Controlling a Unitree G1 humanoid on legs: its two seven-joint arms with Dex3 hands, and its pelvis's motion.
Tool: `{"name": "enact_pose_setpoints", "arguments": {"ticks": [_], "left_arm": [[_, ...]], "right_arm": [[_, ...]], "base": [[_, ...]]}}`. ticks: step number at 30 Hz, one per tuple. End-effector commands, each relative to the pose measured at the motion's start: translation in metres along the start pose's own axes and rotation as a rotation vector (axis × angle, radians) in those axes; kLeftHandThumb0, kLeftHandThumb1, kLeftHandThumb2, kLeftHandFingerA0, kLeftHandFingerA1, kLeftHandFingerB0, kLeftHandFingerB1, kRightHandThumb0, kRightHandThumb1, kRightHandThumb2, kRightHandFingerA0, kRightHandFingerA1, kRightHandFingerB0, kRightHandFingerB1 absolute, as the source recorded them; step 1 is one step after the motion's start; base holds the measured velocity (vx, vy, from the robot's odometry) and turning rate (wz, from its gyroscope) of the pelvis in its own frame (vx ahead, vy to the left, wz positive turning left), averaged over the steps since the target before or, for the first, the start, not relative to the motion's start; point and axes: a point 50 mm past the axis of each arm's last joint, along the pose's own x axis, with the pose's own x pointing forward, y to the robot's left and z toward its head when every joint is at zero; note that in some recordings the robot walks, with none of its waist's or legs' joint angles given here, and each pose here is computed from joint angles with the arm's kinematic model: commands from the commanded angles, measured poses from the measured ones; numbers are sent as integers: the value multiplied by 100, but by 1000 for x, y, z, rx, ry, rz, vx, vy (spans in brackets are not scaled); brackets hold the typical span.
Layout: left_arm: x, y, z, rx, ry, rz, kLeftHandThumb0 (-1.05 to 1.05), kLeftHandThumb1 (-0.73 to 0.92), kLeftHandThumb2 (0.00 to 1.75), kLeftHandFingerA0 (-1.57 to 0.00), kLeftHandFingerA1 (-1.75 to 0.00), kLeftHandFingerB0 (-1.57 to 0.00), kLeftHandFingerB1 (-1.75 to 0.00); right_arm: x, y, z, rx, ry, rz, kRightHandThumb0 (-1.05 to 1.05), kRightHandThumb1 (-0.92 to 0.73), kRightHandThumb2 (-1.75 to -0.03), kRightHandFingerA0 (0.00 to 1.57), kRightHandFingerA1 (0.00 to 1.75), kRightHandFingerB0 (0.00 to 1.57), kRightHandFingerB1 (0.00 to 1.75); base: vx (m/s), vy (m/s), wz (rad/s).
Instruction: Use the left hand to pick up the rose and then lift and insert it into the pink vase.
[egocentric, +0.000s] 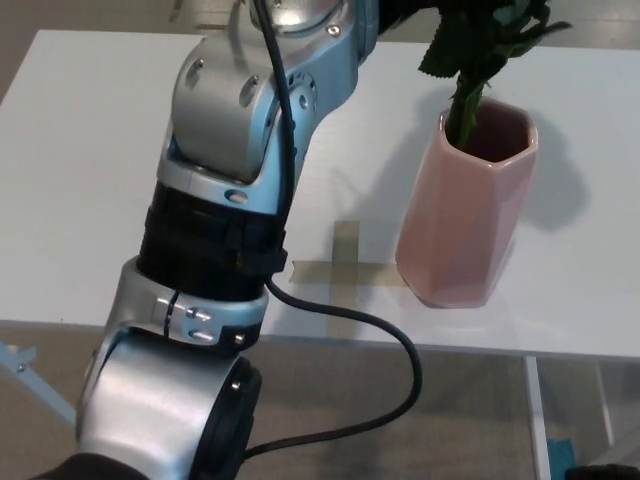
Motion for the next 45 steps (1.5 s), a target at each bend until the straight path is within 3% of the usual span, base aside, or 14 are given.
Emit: {"name": "enact_pose_setpoints", "arguments": {"ticks": [1, 38, 40, 43, 45], "left_arm": [[-1, -5, -3, -13, -15, -9, -22, 79, 66, -101, -142, -78, -79], [-2, -17, -30, -18, 20, -26, -21, 80, 66, -95, -144, -75, -82], [-2, -17, -33, -11, 29, -26, -21, 80, 66, -96, -142, -80, -70], [-2, -16, -36, -4, 30, -28, -20, 80, 65, -97, -140, -81, -66], [-3, -16, -41, 16, 37, -27, -21, 80, 64, -107, -120, -75, -50]], "right_arm": [[0, -1, -3, -3, 19, 6, -34, -66, -59, 57, 41, 52, 39], [1, -1, 3, -14, 2, 17, -33, -66, -59, 57, 41, 52, 38], [1, -1, 2, -9, 0, 17, -33, -66, -59, 57, 41, 52, 38], [1, -1, 3, -13, 0, 17, -33, -66, -59, 57, 41, 52, 38], [0, -1, 2, -14, 2, 17, -33, -66, -59, 57, 41, 52, 38]], "base": [[0, 0, 0], [0, 0, 0], [0, 0, 0], [0, 0, 0], [0, 0, 0]]}}
